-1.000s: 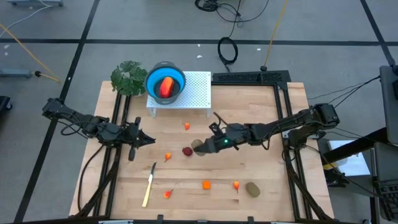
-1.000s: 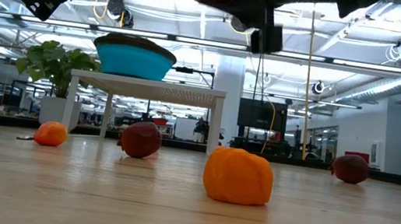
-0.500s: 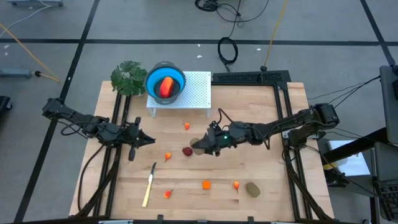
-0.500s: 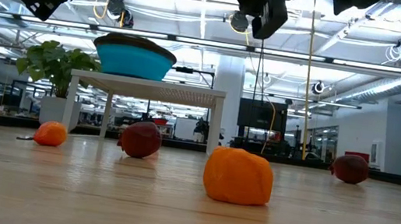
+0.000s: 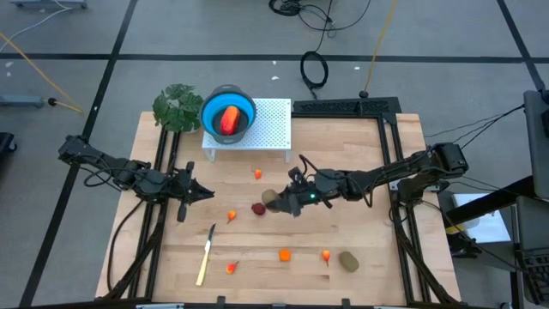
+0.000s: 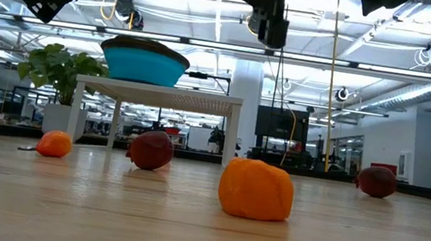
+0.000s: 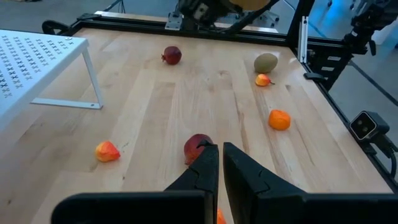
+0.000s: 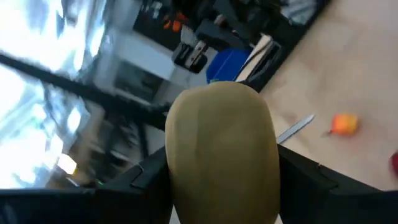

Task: Pick & Place Fruit
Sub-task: Put the top kiwi into the blue strainer bowl on the shelf

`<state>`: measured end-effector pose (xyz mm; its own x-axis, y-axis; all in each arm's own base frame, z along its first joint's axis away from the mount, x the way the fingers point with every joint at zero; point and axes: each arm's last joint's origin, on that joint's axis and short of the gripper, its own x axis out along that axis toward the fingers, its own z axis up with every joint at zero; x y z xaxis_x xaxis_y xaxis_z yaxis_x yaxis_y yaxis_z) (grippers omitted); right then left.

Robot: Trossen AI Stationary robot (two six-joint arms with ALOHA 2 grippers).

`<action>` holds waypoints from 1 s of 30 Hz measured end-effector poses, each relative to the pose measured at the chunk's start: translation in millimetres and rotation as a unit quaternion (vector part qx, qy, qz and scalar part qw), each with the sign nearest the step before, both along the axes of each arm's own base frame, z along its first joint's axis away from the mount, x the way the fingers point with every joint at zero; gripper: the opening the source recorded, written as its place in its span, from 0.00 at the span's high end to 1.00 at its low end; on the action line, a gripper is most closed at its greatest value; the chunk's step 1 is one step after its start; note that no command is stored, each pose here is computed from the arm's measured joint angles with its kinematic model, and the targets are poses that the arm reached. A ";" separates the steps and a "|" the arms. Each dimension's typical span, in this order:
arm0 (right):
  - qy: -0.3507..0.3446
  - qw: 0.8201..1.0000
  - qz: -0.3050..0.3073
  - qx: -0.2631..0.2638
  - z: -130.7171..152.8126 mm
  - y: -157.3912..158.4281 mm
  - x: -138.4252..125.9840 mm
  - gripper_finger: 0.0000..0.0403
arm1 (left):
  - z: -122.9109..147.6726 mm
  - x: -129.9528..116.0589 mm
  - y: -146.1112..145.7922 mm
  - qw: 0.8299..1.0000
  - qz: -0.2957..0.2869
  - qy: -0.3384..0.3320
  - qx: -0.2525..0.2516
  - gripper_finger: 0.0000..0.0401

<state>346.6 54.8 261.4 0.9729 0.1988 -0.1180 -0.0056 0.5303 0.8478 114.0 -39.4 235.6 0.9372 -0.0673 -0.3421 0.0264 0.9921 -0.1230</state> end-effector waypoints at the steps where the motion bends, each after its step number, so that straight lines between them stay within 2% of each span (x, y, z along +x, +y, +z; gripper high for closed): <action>1: -0.007 0.999 0.005 -0.037 -0.1 -0.1 0.0 0.48 | 0.1 0.0 0.0 1.000 0.000 0.000 0.000 0.95; 5: -0.036 0.983 0.016 -0.181 0.1 -0.5 0.1 0.48 | 1.4 0.7 -0.3 1.000 0.001 -0.007 -0.009 0.95; 12: -0.050 0.933 -0.015 -0.356 0.1 -3.6 0.5 0.48 | 3.5 1.3 -0.6 0.998 0.014 -0.014 -0.052 0.95; 17: -0.040 0.876 -0.050 -0.478 0.2 -7.1 0.5 0.48 | 5.3 1.9 -0.8 0.995 0.027 -0.021 -0.091 0.95; 21: -0.015 0.825 -0.084 -0.558 0.3 -10.6 0.2 0.48 | 13.5 3.9 -1.7 0.991 0.025 -0.061 -0.114 0.95; 30: 0.043 0.729 -0.127 -0.672 0.6 -15.9 -1.1 0.48 | 26.8 16.2 -3.9 0.979 0.069 -0.138 -0.135 0.95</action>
<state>345.5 38.9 261.9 0.9354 -0.3381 -0.1035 0.2603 0.8566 -0.4455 130.2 -43.3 262.5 0.9981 0.0125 -0.0608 -0.0352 0.9208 -0.3885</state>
